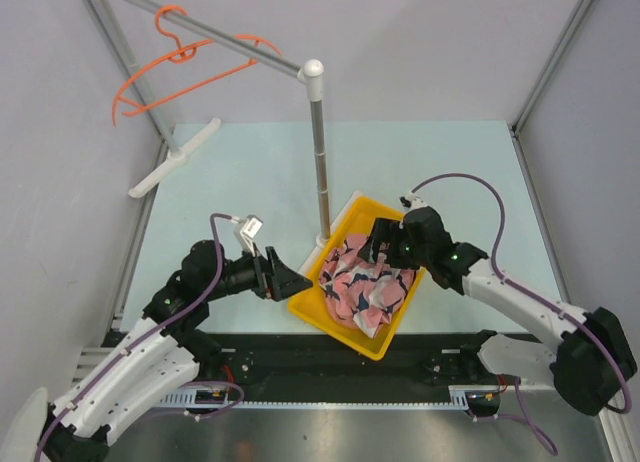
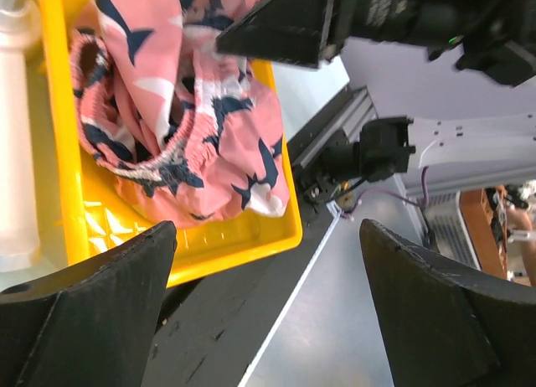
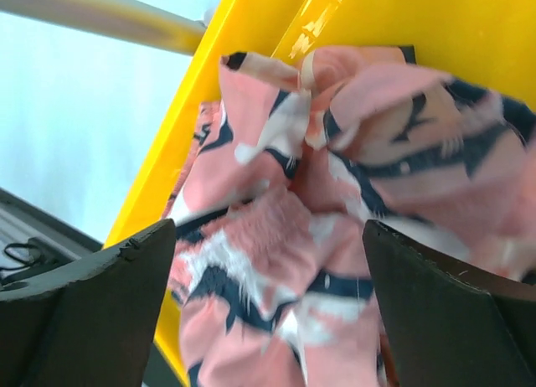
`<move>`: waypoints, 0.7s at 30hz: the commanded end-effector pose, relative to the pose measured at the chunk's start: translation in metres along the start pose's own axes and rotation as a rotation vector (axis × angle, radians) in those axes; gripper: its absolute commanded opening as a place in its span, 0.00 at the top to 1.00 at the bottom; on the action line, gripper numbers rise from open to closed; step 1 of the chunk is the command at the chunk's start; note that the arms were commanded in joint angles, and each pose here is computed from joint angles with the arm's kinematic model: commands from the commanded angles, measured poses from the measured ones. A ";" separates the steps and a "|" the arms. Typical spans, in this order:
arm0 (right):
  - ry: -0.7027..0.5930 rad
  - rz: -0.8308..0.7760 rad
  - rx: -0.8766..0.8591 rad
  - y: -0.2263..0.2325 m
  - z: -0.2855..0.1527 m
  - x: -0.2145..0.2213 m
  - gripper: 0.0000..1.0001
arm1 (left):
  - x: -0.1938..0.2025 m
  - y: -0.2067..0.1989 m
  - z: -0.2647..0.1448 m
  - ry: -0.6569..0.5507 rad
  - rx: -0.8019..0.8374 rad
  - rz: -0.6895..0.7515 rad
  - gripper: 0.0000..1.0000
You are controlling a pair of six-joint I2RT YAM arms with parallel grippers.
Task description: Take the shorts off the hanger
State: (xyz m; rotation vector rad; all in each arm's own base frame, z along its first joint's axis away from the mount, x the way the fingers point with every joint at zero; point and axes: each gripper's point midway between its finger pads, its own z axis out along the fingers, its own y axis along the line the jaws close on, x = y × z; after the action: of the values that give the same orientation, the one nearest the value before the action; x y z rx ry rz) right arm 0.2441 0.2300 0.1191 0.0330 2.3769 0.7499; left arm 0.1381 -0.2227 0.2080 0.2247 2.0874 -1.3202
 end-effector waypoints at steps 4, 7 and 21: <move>-0.008 0.061 0.026 -0.002 -0.054 0.002 0.00 | 0.004 -0.013 0.010 0.004 0.016 0.043 0.04; -0.032 0.065 0.034 -0.005 -0.071 0.002 0.00 | 0.011 -0.012 0.012 0.023 0.023 0.047 0.04; -0.194 0.277 -0.128 -0.016 -0.105 0.024 0.00 | 0.026 -0.029 0.004 0.015 0.173 0.115 0.00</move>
State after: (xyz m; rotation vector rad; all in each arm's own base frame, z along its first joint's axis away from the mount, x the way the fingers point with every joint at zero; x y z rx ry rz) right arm 0.1748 0.1673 0.1483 0.2965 2.2933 0.8172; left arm 0.1138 -0.2413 0.1976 0.3587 2.0698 -1.3635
